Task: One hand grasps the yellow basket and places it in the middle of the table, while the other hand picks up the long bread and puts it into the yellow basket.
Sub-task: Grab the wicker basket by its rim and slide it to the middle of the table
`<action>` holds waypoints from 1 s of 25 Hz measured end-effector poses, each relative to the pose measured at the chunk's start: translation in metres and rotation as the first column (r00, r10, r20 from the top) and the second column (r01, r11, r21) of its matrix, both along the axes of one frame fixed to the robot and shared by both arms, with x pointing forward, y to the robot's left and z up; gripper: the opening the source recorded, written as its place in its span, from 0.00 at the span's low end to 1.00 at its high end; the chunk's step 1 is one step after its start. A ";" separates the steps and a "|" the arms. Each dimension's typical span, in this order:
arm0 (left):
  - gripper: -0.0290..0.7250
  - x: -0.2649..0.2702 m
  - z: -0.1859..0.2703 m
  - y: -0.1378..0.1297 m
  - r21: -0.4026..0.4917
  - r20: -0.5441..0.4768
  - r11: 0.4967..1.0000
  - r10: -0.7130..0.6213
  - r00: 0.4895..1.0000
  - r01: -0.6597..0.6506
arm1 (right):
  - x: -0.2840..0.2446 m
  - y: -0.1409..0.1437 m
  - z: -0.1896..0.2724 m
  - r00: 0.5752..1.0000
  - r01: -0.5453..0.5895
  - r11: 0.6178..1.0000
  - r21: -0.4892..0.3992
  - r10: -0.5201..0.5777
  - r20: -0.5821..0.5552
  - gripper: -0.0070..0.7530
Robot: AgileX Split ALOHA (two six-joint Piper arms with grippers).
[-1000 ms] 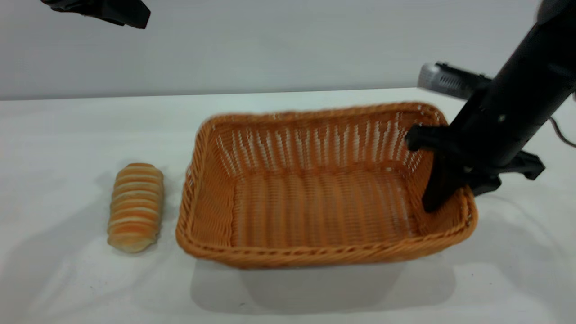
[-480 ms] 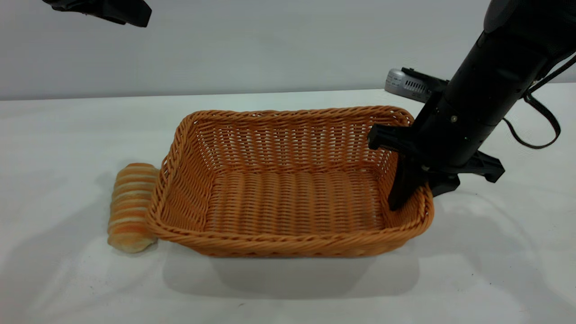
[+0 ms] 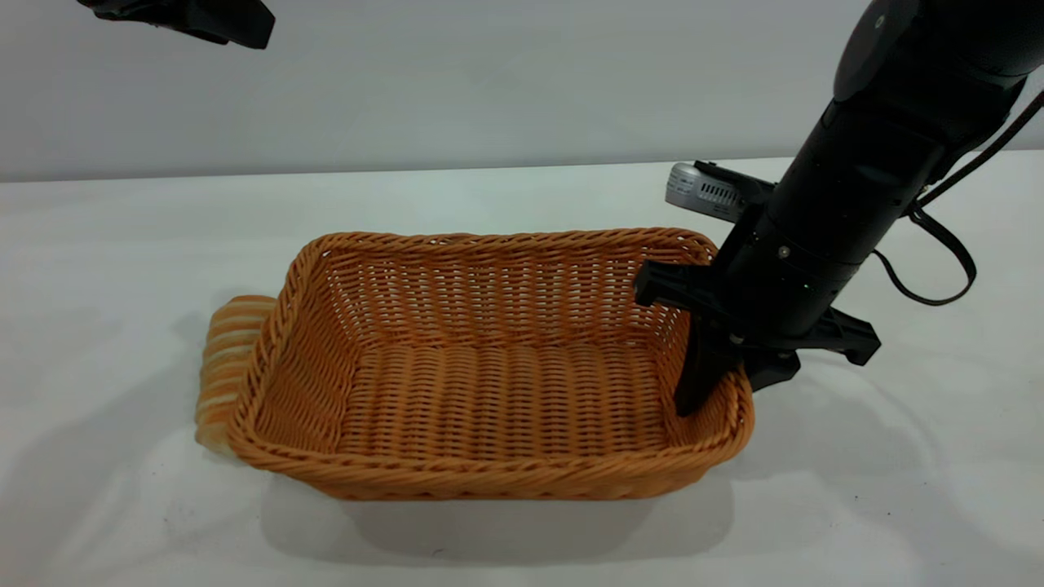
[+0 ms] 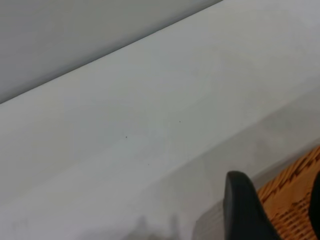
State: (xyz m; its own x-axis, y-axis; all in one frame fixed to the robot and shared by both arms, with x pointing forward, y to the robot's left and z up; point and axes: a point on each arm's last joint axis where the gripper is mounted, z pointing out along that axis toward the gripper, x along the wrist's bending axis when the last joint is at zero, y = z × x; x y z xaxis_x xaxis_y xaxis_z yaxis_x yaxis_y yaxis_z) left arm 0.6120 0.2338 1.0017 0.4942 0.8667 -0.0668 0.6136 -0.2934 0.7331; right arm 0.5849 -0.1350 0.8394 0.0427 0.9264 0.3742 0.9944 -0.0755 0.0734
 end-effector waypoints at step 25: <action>0.51 0.000 0.000 0.000 -0.004 -0.005 1.000 -0.004 1.000 0.004 | 0.016 -0.029 0.031 0.994 0.009 1.000 0.001 -0.009 0.110 0.72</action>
